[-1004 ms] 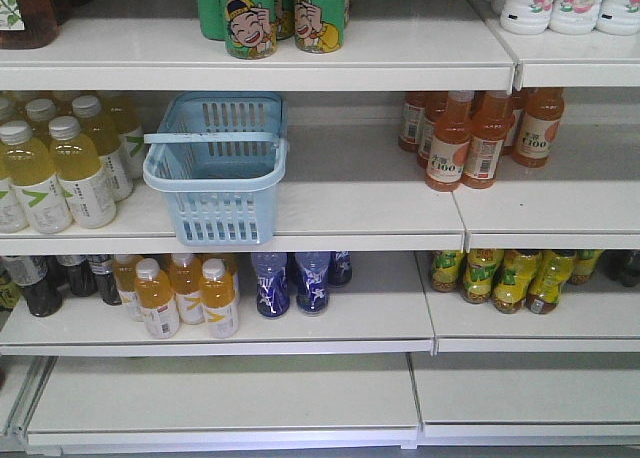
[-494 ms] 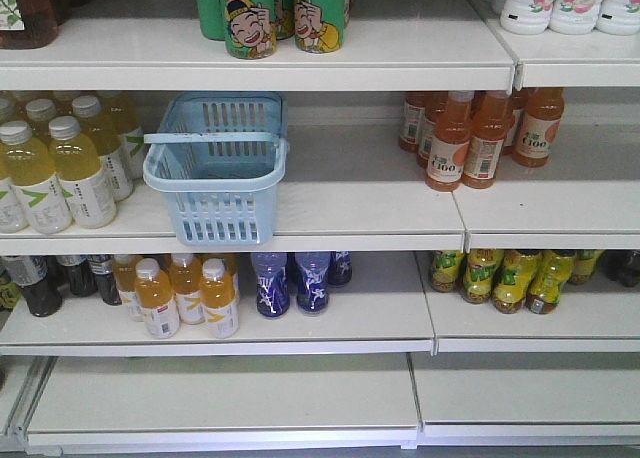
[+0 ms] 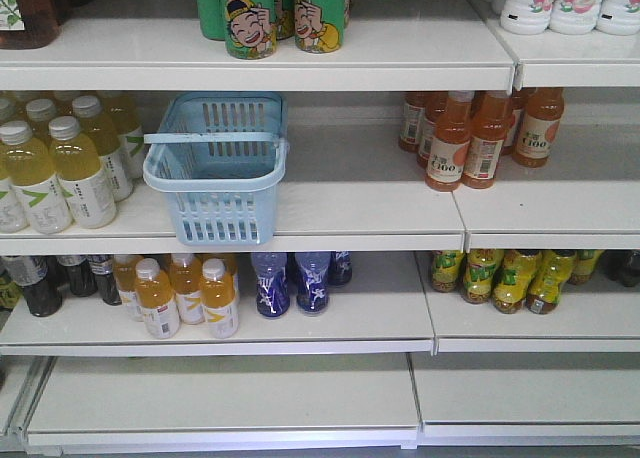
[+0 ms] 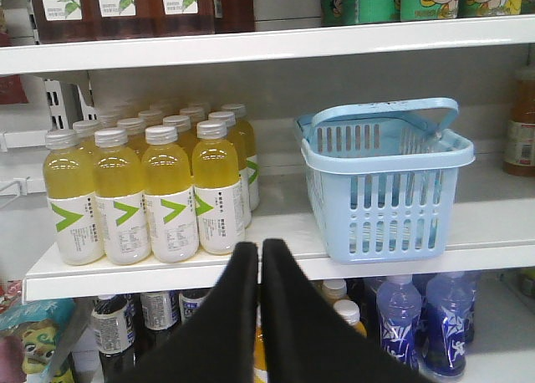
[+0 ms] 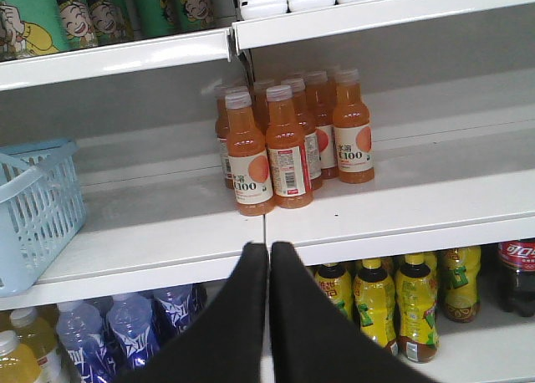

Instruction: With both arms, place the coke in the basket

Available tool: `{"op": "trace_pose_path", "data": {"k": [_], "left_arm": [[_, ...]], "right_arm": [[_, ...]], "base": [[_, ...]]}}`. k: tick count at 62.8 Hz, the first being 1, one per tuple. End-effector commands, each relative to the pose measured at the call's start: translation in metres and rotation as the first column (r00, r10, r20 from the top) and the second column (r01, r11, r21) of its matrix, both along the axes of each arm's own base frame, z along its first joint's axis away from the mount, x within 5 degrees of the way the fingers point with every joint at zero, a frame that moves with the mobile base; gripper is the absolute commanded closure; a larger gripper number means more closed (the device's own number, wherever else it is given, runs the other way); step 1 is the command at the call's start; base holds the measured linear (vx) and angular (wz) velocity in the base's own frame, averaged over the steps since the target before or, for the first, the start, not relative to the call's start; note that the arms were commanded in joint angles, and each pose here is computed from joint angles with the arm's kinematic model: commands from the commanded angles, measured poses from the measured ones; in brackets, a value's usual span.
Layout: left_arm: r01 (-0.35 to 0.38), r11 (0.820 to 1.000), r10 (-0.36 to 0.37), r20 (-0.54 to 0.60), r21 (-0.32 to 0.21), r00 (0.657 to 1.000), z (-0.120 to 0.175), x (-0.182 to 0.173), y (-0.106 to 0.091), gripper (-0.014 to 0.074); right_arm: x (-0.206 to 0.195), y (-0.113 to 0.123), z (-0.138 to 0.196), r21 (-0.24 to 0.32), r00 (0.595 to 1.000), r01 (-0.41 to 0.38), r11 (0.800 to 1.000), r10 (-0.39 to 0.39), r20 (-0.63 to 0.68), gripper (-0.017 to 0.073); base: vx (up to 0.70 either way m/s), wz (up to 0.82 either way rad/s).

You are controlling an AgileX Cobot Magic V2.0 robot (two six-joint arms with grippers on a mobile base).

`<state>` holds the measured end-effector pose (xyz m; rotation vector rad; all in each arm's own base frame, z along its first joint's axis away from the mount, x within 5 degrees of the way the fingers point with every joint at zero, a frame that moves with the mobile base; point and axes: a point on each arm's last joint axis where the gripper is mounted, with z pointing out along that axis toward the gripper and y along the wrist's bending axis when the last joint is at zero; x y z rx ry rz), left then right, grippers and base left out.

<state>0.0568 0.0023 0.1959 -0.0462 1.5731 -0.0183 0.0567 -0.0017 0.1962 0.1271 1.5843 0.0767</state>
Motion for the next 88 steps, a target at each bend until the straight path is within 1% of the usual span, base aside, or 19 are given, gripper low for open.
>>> {"op": "trace_pose_path", "data": {"k": [1,88], "left_arm": [[0.031,0.999,-0.03,0.103,-0.007,0.994,0.0169,-0.0029,-0.0027,0.0599],[0.032,0.999,-0.031,0.105,-0.007,0.994,0.017,-0.0029,-0.0028,0.0599]], "right_arm": [[-0.0007,0.0001,0.0045,-0.01,0.997,-0.001,1.0,0.002,0.074,0.0564],[-0.0007,0.0001,0.0045,-0.01,0.997,-0.001,1.0,0.002,0.074,0.0564]], "base": [[0.0,0.0],[0.0,0.0]]}}
